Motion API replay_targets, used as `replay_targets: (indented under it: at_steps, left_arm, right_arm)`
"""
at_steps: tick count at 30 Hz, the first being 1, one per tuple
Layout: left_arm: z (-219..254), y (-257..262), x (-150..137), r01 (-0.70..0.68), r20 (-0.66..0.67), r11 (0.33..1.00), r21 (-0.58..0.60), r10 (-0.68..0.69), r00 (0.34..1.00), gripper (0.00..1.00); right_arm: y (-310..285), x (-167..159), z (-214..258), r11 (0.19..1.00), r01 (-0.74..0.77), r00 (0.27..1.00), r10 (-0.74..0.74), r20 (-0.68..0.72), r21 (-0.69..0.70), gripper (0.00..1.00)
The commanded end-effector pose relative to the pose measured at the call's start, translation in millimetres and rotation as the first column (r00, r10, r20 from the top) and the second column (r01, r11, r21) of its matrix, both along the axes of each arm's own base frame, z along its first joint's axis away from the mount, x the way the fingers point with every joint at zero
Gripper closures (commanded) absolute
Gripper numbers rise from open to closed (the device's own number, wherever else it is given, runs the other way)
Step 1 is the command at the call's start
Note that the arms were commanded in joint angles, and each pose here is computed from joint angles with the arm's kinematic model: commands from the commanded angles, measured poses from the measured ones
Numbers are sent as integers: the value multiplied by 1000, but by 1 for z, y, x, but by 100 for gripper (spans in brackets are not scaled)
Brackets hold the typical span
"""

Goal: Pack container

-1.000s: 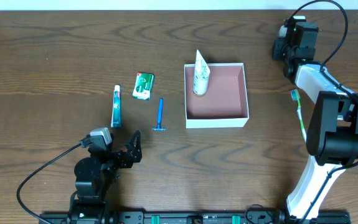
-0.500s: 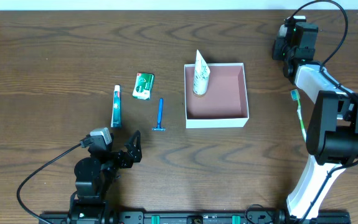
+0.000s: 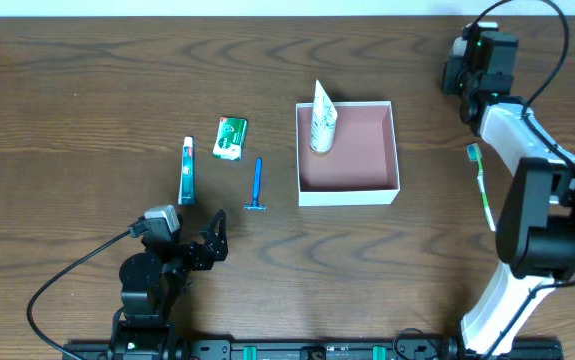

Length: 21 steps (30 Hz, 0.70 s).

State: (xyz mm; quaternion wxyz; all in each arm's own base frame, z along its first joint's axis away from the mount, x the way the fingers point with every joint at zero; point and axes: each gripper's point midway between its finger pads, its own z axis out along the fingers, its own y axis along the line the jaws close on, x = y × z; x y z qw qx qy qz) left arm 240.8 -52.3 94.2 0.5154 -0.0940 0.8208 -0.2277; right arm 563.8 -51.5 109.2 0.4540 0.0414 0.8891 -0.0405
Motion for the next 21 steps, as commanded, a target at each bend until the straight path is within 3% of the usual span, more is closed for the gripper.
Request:
replay_targets:
  at_steps: [1, 9, 21]
  left_arm:
    - [-15, -1, -5, 4, -52, 1000, -10, -4, 999, 2]
    - [-15, -1, -5, 4, -52, 1000, -10, -5, 999, 2]
    - [-15, -1, -5, 4, -52, 1000, -10, -4, 999, 2]
  right_arm:
    - [-6, -1, 57, 1000, 19, 994, -19, 106, 5, 69]
    - [27, -20, 101, 998, -60, 990, 57, 129, 21, 68]
    - [109, -88, 173, 978, -192, 974, 181, 134, 81, 66]
